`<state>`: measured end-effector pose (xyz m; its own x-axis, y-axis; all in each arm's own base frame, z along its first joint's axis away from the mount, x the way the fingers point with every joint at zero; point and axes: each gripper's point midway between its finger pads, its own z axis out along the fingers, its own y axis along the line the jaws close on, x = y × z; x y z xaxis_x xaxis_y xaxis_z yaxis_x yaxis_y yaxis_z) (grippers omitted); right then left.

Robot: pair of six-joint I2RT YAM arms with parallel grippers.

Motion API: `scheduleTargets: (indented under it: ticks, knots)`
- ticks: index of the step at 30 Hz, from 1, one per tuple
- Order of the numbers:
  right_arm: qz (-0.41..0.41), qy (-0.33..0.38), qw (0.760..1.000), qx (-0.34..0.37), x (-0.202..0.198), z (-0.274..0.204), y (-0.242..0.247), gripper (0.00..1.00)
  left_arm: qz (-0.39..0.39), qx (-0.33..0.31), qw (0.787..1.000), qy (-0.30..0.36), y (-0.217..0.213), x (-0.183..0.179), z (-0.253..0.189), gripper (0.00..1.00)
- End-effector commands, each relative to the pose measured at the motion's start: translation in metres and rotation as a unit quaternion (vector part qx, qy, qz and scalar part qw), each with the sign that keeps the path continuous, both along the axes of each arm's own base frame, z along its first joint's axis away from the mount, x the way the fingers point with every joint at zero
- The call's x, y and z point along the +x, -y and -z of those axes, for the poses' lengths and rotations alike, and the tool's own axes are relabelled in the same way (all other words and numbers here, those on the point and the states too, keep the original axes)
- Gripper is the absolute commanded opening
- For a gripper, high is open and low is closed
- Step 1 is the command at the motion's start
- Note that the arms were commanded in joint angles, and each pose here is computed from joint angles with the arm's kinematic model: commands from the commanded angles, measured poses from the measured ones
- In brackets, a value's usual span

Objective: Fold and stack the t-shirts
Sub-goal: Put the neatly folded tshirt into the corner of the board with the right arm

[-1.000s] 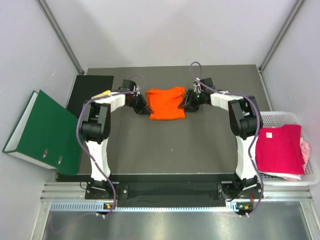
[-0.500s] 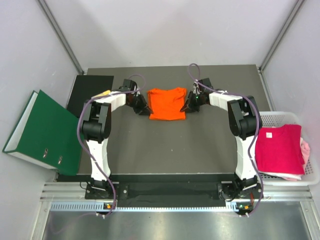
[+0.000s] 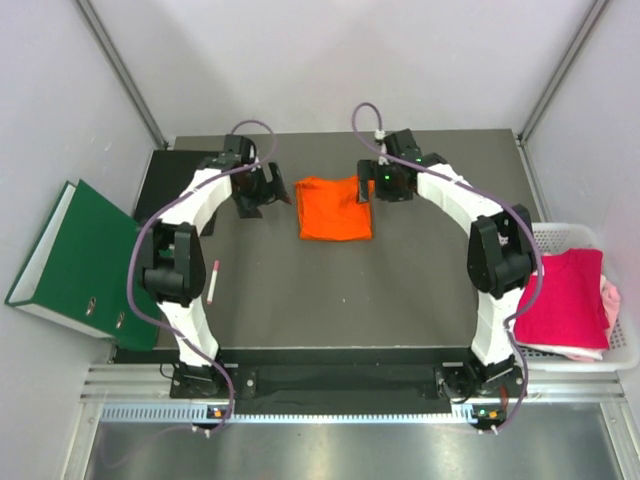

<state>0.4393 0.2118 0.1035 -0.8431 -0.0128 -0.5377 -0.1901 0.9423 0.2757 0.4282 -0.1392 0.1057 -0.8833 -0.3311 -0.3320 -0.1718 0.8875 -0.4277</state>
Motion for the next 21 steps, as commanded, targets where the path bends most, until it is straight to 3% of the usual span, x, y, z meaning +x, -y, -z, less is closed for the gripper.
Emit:
scheduleTargets:
  ticks: [1, 2, 4, 6, 12, 21]
  knots:
    - [-0.093, 0.048, 0.994, -0.025, -0.001, -0.030, -0.052, 0.92, -0.014, 0.025, 0.999, 0.027, -0.034, -0.001, -0.036, 0.99]
    - [-0.113, 0.046, 0.992, -0.016, -0.005, -0.030, -0.069, 0.67, -0.019, 0.026, 0.999, 0.028, -0.040, 0.000, -0.037, 0.99]
    - [-0.133, 0.039, 0.990, 0.008, 0.000, -0.028, -0.095, 0.00, -0.022, 0.032, 0.999, 0.026, -0.047, -0.001, -0.037, 0.99]
    - [-0.159, 0.048, 0.985, 0.043, -0.001, -0.041, -0.128, 0.00, -0.033, 0.040, 0.998, 0.019, -0.058, -0.001, -0.039, 0.99]
    - [-0.196, 0.025, 0.976, 0.097, 0.005, -0.023, -0.194, 0.00, -0.067, 0.040, 0.997, 0.023, -0.095, 0.005, -0.045, 0.99]
    - [-0.211, -0.032, 0.967, 0.140, -0.004, 0.022, -0.216, 0.00, -0.069, 0.007, 0.998, 0.006, -0.111, 0.007, -0.036, 0.99]
